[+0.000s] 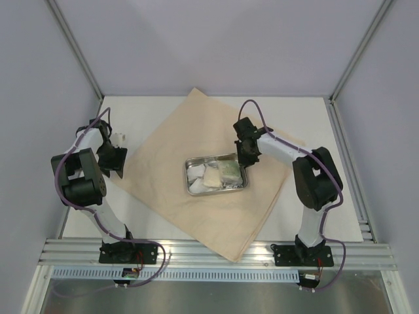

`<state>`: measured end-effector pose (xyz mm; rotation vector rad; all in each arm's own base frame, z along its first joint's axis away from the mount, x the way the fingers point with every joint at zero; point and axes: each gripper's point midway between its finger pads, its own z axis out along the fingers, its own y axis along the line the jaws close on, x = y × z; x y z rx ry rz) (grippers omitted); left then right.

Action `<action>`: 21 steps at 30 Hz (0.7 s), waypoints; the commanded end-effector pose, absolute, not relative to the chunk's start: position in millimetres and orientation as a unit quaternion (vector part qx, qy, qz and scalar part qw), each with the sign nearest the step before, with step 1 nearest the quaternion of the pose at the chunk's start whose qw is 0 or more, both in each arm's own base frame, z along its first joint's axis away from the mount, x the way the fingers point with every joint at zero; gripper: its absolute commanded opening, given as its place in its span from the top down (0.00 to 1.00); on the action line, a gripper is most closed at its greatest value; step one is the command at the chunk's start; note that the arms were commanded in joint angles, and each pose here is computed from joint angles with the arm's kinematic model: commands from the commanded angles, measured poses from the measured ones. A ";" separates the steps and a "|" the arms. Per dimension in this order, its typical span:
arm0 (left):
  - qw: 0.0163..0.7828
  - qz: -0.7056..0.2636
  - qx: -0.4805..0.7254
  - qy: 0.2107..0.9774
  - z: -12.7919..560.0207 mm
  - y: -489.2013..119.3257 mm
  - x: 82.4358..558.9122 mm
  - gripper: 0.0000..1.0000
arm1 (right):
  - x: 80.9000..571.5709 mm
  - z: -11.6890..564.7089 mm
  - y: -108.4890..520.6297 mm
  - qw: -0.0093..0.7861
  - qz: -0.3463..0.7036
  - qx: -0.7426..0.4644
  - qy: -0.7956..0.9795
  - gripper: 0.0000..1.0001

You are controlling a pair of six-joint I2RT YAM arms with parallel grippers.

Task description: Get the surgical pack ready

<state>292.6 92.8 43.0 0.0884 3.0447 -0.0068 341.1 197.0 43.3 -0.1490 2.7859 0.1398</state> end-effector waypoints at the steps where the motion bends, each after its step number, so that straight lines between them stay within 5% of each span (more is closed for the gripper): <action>1: 0.071 -0.005 0.023 0.997 54.2 91.2 299.5 0.37 | 359.2 52.4 193.1 0.199 0.033 -0.090 0.975 0.98; 17: 0.080 -0.006 0.024 0.996 64.5 89.8 299.3 0.36 | 387.2 52.2 230.1 0.218 0.097 -0.106 0.965 0.98; 19: 0.079 -0.006 0.025 0.997 65.4 89.5 298.3 0.36 | 388.4 53.0 229.1 0.219 0.094 -0.112 0.965 0.92; 21: 0.081 -0.006 0.026 0.996 66.8 88.8 298.4 0.36 | 388.5 57.0 220.7 0.220 0.071 -0.118 0.966 0.71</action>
